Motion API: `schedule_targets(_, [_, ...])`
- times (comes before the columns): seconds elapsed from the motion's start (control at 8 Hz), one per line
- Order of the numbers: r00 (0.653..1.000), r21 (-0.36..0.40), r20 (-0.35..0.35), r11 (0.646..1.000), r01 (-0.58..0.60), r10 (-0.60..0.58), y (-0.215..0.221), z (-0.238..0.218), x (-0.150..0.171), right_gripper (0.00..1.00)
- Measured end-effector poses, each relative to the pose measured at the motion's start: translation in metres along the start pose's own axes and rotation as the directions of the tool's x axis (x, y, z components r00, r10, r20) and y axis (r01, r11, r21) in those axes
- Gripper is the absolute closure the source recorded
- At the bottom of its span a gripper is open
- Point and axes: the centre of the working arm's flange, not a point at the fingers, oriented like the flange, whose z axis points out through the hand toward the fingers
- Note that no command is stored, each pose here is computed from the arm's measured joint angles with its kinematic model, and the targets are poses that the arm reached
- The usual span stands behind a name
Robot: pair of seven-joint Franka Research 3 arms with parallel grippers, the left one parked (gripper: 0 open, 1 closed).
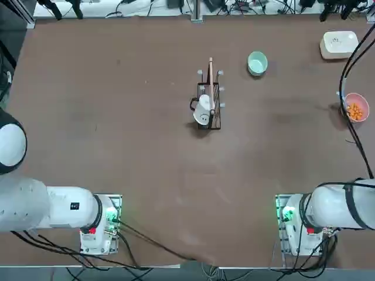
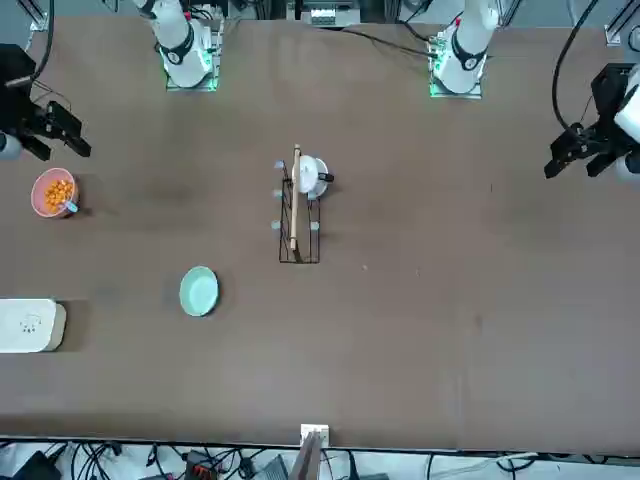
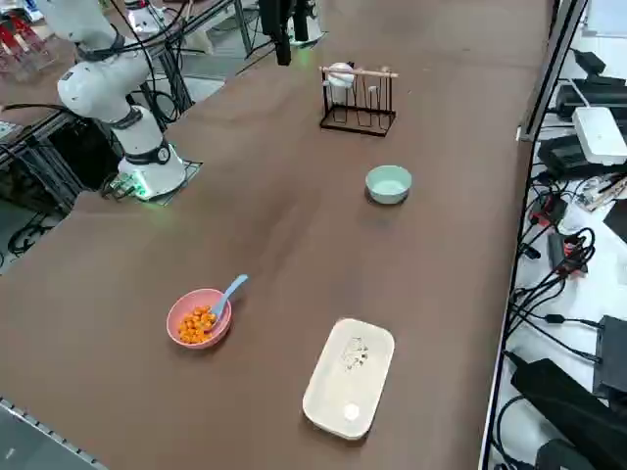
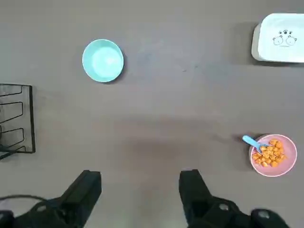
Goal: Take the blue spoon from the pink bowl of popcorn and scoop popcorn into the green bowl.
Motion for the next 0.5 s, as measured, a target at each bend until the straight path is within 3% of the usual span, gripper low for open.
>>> schedule_targets(0.38, [1.000, 0.000, 0.005, 1.000, 0.001, -0.001, 0.0000, 0.0009, -0.0002, 0.00])
schedule_targets(0.5, [0.999, 0.002, 0.039, 1.000, 0.001, -0.001, -0.0002, 0.0062, -0.0026, 0.00])
